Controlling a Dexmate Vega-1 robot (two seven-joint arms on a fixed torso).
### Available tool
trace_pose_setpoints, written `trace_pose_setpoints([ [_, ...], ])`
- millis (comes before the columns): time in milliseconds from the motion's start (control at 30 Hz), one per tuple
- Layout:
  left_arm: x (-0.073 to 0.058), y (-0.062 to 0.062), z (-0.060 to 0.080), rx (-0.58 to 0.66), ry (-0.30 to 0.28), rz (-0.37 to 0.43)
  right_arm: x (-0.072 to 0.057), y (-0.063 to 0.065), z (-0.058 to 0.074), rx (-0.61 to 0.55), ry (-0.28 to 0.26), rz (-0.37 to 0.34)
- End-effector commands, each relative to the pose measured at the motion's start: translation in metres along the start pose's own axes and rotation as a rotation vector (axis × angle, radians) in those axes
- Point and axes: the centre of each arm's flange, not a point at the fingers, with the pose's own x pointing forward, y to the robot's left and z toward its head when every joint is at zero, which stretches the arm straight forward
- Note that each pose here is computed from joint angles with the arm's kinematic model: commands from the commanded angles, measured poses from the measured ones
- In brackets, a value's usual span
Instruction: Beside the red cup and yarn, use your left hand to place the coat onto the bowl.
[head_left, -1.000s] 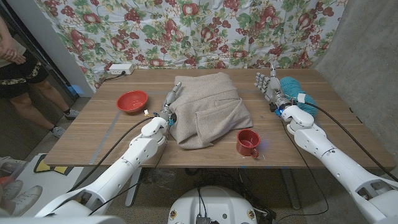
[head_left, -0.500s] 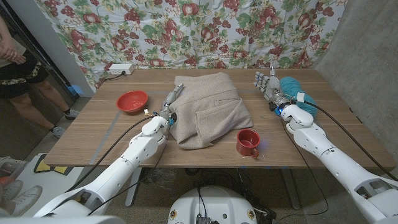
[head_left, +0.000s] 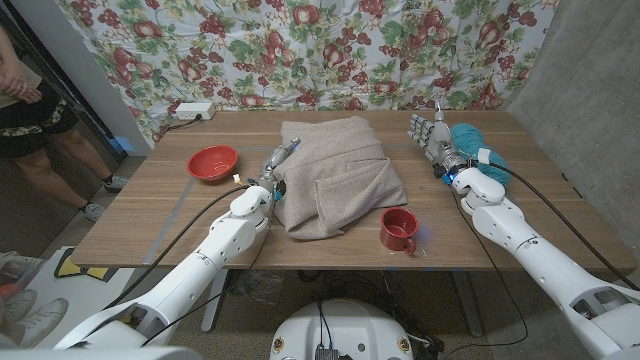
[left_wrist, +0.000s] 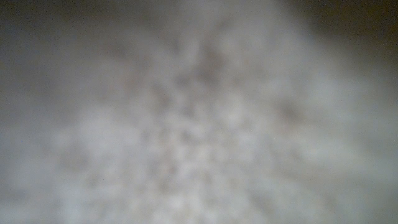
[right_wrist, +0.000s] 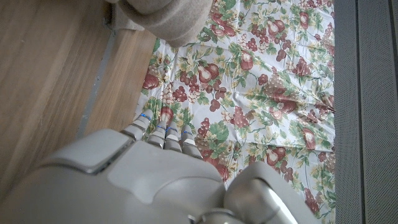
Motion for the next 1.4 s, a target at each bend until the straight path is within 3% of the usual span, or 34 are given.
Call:
trace_pose_setpoints([
  [33,0.0014,-0.0031,0.0012,0.017,0.002,0.011,-0.0019,-0.0009,0.004,0.008,-0.024,0.007],
  [1400,0.0004,-0.0113,0.0004,-0.058,-0.013,0.145,-0.0046,-0.0022,0.0102,0.039,-0.05,0.008],
])
